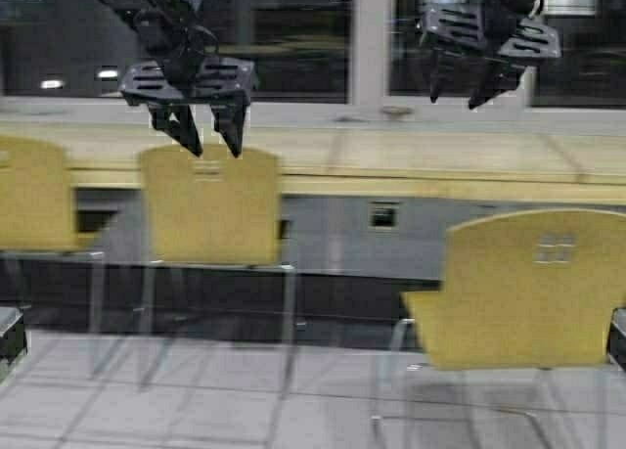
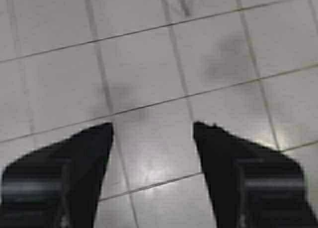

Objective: Push the chairs under the table

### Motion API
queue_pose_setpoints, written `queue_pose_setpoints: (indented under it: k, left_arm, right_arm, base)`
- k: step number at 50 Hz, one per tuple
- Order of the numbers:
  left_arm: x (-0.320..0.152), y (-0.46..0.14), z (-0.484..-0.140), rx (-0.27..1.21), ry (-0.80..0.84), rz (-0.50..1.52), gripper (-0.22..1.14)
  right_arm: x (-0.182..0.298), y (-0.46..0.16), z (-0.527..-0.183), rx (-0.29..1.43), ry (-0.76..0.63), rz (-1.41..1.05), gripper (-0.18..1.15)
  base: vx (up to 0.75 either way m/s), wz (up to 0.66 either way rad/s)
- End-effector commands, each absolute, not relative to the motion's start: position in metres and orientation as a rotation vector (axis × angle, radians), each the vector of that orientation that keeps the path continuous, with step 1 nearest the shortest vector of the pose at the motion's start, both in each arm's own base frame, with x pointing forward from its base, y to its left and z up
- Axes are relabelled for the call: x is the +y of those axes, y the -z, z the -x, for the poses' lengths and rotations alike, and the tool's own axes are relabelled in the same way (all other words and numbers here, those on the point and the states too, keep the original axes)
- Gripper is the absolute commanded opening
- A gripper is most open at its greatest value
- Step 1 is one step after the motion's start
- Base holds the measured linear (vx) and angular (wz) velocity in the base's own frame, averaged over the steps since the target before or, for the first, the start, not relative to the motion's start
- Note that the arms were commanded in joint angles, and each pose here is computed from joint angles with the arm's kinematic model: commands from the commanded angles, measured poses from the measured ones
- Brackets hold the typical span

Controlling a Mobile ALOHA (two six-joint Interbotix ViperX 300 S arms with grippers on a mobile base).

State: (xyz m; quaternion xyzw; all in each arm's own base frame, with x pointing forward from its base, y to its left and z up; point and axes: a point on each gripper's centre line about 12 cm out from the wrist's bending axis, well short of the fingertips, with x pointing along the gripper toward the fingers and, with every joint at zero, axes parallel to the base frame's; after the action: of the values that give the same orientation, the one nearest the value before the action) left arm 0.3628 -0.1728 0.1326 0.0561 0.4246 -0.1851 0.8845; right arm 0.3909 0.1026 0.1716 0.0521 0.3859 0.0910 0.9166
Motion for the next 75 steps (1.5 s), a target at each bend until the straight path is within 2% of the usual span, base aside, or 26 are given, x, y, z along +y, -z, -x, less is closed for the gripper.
queue_pose_setpoints:
  k: [1, 11, 19, 29, 39, 49, 65, 75]
  left_arm:
    - [-0.172, -0.140, -0.366, 0.861, 0.380, -0.101, 0.87]
    - [-0.172, -0.136, -0.366, 0.871, 0.361, -0.065, 0.87]
    - [-0.172, -0.127, -0.365, 0.908, 0.304, 0.059, 0.87]
    - [-0.171, -0.102, -0.365, 0.901, 0.176, 0.333, 0.87]
    - [-0.165, -0.068, -0.367, 0.920, -0.090, 0.760, 0.87]
    - [-0.180, -0.062, -0.375, 0.912, -0.200, 0.984, 0.87]
    - [-0.213, -0.080, -0.389, 0.872, -0.182, 1.121, 0.87]
    - [-0.213, -0.075, -0.380, 0.866, -0.269, 1.242, 0.87]
  right_arm:
    - [0.105, -0.181, -0.393, 0.764, -0.194, -0.111, 0.86]
    - [0.102, -0.172, -0.393, 0.788, -0.184, -0.110, 0.86]
    - [0.096, -0.159, -0.402, 0.813, -0.145, -0.159, 0.86]
    - [0.091, -0.140, -0.416, 0.842, -0.069, -0.289, 0.86]
    - [0.089, -0.131, -0.428, 0.822, 0.039, -0.529, 0.86]
    - [0.089, -0.127, -0.434, 0.790, 0.151, -0.800, 0.86]
    - [0.091, -0.132, -0.441, 0.767, 0.188, -0.920, 0.86]
    - [0.092, -0.128, -0.435, 0.799, 0.218, -0.979, 0.86]
  base:
    - [0.08, -0.48]
    - [0.07, -0.41]
    - [0.07, -0.38]
    - [0.08, -0.33]
    - [0.09, -0.25]
    - [0.11, -0.13]
    - [0.17, 0.00]
    - [0.22, 0.06]
